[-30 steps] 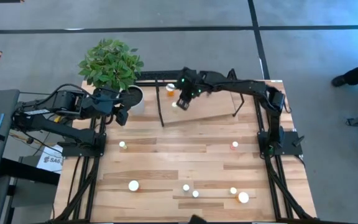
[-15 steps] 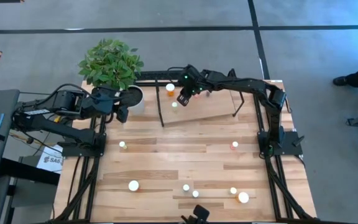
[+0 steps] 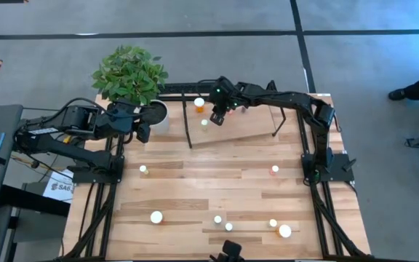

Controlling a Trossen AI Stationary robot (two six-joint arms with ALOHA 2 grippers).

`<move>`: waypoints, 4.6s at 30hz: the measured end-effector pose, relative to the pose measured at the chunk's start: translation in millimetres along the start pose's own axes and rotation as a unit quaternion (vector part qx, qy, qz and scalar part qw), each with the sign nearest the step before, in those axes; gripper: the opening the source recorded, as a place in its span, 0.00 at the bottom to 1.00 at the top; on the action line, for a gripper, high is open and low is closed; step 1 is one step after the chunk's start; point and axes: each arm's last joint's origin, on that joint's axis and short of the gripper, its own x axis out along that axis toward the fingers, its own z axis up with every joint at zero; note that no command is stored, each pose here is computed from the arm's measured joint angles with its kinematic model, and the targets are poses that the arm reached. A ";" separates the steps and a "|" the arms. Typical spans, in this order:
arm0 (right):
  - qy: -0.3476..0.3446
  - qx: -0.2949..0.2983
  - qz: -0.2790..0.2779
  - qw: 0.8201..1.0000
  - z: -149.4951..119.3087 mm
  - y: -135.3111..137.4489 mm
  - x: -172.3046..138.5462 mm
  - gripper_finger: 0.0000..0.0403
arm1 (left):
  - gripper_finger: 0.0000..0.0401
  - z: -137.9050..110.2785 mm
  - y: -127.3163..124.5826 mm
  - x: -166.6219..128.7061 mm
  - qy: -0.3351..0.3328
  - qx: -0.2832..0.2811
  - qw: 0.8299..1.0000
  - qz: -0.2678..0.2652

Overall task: Pick and place medicine bottles onto shelf by color
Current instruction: Put the left pink pill bottle on the shelf, then put the pink pill bottle on the shelf

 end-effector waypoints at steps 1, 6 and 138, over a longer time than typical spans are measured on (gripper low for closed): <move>-0.002 0.000 0.000 1.000 0.3 0.2 -0.1 0.35 | 0.55 0.0 0.0 0.0 0.000 -0.002 1.000 0.000; 0.000 0.058 0.000 0.998 -0.8 -1.2 0.6 0.36 | 0.55 -0.2 -0.2 0.0 0.003 -0.004 1.000 -0.003; 0.227 0.093 -0.011 0.969 11.0 -9.9 -89.2 0.60 | 0.55 -0.6 -1.1 0.6 0.011 -0.007 1.000 -0.009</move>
